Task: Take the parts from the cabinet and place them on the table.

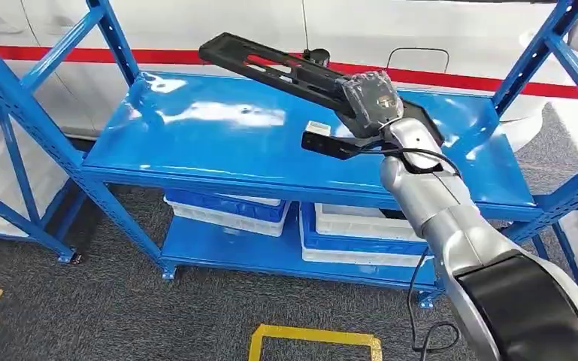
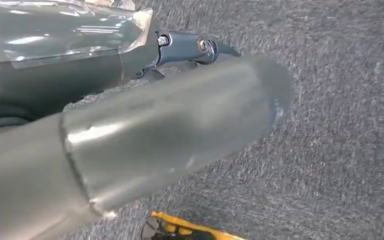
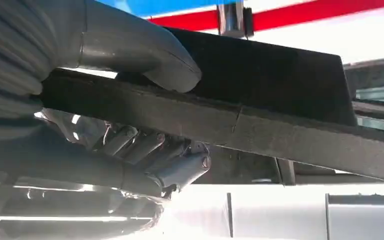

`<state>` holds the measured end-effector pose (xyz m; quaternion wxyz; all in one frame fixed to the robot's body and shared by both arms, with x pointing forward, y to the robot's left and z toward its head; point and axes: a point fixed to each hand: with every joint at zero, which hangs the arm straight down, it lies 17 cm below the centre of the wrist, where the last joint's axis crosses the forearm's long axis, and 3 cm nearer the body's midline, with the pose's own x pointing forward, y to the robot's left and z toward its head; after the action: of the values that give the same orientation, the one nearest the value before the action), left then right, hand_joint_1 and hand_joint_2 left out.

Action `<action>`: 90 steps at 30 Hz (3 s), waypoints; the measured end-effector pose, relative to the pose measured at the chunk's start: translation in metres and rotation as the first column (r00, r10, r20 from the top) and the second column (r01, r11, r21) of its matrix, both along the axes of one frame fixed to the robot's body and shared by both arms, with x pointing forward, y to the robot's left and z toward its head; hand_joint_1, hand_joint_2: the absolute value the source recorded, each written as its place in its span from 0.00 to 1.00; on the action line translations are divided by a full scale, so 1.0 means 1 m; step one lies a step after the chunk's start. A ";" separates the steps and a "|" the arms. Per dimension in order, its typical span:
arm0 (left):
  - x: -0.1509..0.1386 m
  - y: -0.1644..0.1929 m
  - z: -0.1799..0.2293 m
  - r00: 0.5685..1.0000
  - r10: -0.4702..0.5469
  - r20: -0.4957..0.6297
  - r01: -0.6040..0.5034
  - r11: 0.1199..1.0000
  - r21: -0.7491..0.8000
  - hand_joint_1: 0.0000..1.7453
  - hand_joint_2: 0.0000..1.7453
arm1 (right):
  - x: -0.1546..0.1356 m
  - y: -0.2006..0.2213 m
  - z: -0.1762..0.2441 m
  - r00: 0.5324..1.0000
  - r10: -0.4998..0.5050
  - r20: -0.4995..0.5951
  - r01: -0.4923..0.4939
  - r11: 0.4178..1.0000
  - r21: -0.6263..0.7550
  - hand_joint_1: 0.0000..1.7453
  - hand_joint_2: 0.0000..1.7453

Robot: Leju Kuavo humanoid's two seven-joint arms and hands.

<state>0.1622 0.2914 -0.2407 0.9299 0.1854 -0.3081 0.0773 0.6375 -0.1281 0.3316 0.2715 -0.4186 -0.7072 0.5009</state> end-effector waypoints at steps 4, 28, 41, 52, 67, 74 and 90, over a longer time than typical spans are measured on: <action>0.001 -0.002 0.000 1.000 -0.002 0.003 0.002 1.000 -0.002 0.00 0.00 | 0.000 0.002 0.004 1.000 0.002 0.006 -0.002 1.000 0.000 0.96 1.00; 0.001 -0.001 0.001 1.000 -0.001 0.005 0.001 1.000 -0.001 0.00 0.00 | -0.002 0.006 0.000 1.000 0.006 0.004 -0.006 1.000 -0.002 0.96 1.00; 0.000 -0.002 0.001 1.000 -0.004 0.008 0.004 1.000 0.003 0.00 0.00 | -0.002 0.007 0.001 1.000 0.008 0.006 -0.008 1.000 -0.001 0.96 1.00; 0.002 -0.001 0.001 1.000 -0.007 0.009 0.007 1.000 0.007 0.00 0.00 | -0.002 0.004 -0.003 1.000 0.003 0.001 -0.003 1.000 0.000 0.96 1.00; 0.004 -0.001 0.002 1.000 -0.010 0.011 0.010 1.000 0.008 0.00 0.00 | -0.001 -0.004 -0.010 1.000 -0.007 -0.007 0.006 1.000 -0.002 0.96 1.00; 0.003 0.000 0.002 1.000 -0.009 0.009 0.009 1.000 0.010 0.00 0.00 | -0.002 -0.001 -0.010 1.000 -0.003 -0.007 0.003 1.000 0.000 0.96 1.00; 0.006 -0.001 0.002 1.000 -0.021 0.013 0.021 1.000 0.005 0.00 0.00 | 0.001 -0.016 -0.018 0.999 -0.028 -0.016 0.028 1.000 -0.013 0.96 1.00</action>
<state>0.1682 0.2903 -0.2387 0.9281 0.1838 -0.3164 0.0682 0.6381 -0.1441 0.3137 0.2812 -0.4261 -0.6959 0.5050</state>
